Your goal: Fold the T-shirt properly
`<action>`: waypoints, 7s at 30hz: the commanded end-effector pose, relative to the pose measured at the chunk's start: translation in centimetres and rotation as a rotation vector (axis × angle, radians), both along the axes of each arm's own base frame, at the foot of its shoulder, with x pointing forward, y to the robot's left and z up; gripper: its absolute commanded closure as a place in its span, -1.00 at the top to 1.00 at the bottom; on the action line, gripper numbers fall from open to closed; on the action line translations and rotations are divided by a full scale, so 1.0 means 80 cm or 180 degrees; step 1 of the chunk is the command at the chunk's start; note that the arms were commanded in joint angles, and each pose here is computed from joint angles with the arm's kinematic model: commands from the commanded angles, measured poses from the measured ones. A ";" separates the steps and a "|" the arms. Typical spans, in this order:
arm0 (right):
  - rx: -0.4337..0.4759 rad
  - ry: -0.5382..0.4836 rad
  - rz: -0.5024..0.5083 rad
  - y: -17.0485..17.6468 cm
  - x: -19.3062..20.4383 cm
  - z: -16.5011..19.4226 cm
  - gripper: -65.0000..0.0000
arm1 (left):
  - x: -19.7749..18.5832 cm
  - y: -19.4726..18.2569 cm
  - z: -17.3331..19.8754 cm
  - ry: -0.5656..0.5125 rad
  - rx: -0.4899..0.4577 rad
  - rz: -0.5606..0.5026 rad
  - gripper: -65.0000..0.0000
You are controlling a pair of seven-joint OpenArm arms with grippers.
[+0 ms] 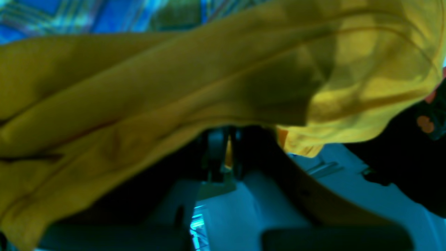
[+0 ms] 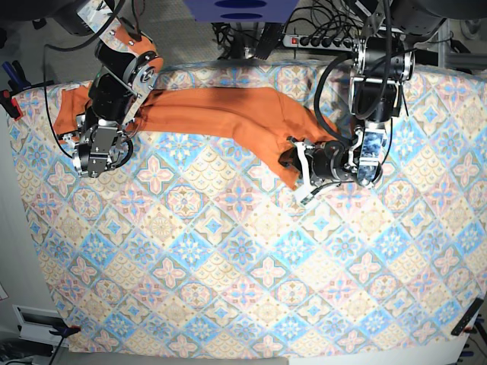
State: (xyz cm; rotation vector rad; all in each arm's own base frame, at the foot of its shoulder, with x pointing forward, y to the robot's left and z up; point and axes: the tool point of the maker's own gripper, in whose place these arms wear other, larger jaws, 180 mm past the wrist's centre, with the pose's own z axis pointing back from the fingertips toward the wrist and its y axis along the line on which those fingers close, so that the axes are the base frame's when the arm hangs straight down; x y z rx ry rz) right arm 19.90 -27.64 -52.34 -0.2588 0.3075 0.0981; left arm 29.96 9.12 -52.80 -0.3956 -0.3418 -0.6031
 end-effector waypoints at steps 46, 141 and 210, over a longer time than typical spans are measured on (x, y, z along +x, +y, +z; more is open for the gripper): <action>0.0066 -0.2268 -0.0348 -0.031 0.080 0.013 -0.93 | -0.026 0.043 -0.045 0.0368 0.0281 0.0285 -0.49; -0.1062 -0.2739 0.0117 -0.062 0.017 0.186 -0.92 | -0.026 0.073 0.193 -0.1931 0.0598 0.0513 -0.69; -0.0140 -0.1605 0.1703 0.129 0.075 0.120 -0.18 | -0.005 0.071 0.091 -0.1025 0.1005 0.0176 0.01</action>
